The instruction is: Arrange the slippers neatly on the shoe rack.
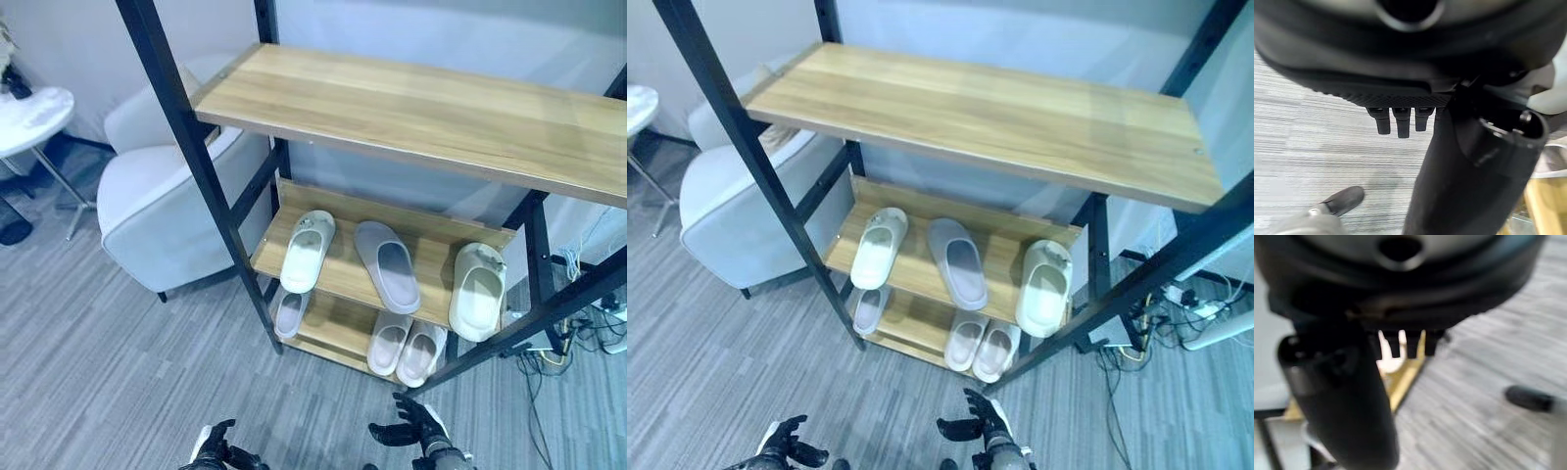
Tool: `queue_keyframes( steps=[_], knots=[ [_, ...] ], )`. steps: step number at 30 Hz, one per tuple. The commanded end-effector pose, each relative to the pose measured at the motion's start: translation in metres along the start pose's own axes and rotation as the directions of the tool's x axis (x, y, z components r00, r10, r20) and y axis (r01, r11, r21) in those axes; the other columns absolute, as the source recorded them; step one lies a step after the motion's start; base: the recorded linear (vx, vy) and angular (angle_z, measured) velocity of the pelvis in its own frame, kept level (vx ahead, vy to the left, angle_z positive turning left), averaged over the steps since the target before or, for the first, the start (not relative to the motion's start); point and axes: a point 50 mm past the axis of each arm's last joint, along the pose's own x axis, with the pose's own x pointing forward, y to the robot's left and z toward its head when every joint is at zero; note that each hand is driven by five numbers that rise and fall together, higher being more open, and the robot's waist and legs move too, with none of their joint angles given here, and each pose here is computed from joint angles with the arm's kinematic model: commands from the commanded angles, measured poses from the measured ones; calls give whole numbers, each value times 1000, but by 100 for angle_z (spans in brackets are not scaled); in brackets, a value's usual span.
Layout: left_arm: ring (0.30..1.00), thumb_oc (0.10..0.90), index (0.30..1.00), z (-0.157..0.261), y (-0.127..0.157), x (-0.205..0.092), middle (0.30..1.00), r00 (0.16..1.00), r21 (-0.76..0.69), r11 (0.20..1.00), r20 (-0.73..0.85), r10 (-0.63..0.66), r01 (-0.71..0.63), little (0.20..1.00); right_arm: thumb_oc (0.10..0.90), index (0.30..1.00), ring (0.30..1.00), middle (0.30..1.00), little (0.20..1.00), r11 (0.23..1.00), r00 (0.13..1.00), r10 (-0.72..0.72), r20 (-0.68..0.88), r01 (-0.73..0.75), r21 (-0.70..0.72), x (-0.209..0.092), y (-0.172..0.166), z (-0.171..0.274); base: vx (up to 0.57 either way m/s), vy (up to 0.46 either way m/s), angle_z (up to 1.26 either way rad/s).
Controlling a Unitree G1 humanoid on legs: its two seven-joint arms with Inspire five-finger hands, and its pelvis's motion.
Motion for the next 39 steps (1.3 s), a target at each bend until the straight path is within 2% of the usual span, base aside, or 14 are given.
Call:
queue_keyframes(
  steps=[1,4,7,11,13,17,24,30,38,39],
  knots=[
    [900,800,900,21,6,5,900,996,-46,997,65,60,-57,900,800,900,900,900,900,999,977,36,210,-42,24,2,5,41,-24,-69,1],
    [900,800,900,30,-1,4,900,993,-88,996,111,39,-29,900,800,900,900,900,900,994,965,104,241,-104,-14,-2,13,45,62,34,-2],
    [900,800,900,30,-7,3,900,992,-88,996,123,-7,18,900,800,900,900,900,900,994,955,112,274,-112,-16,-2,10,53,135,113,-30],
    [900,800,900,28,-9,3,900,994,-26,999,106,-30,33,900,800,900,900,900,900,987,926,160,343,-152,-49,-1,12,74,138,172,-46],
    [900,800,900,18,-7,3,900,997,42,999,69,-36,33,900,800,900,900,900,900,969,878,244,412,-205,-136,-8,20,91,135,224,-71],
    [900,800,900,27,5,6,900,994,80,997,107,-14,6,900,800,900,900,900,900,950,819,311,482,-263,-166,-16,27,110,20,134,-31],
    [900,800,900,48,26,12,900,983,49,996,171,69,-78,900,800,900,900,900,900,922,736,381,560,-347,-172,-22,45,137,-42,60,-55],
    [900,800,900,37,12,8,900,988,84,996,153,20,-33,900,800,900,900,900,900,876,702,475,530,-436,-207,-32,55,126,85,-17,11],
    [900,800,900,25,-6,4,900,992,132,991,114,-50,35,900,800,900,900,900,900,824,619,552,559,-507,-252,-45,61,141,38,-10,8],
    [900,800,900,22,-9,3,900,993,131,990,102,-57,43,900,800,900,900,900,900,813,585,563,584,-520,-262,-49,62,150,0,0,0]
  ],
)
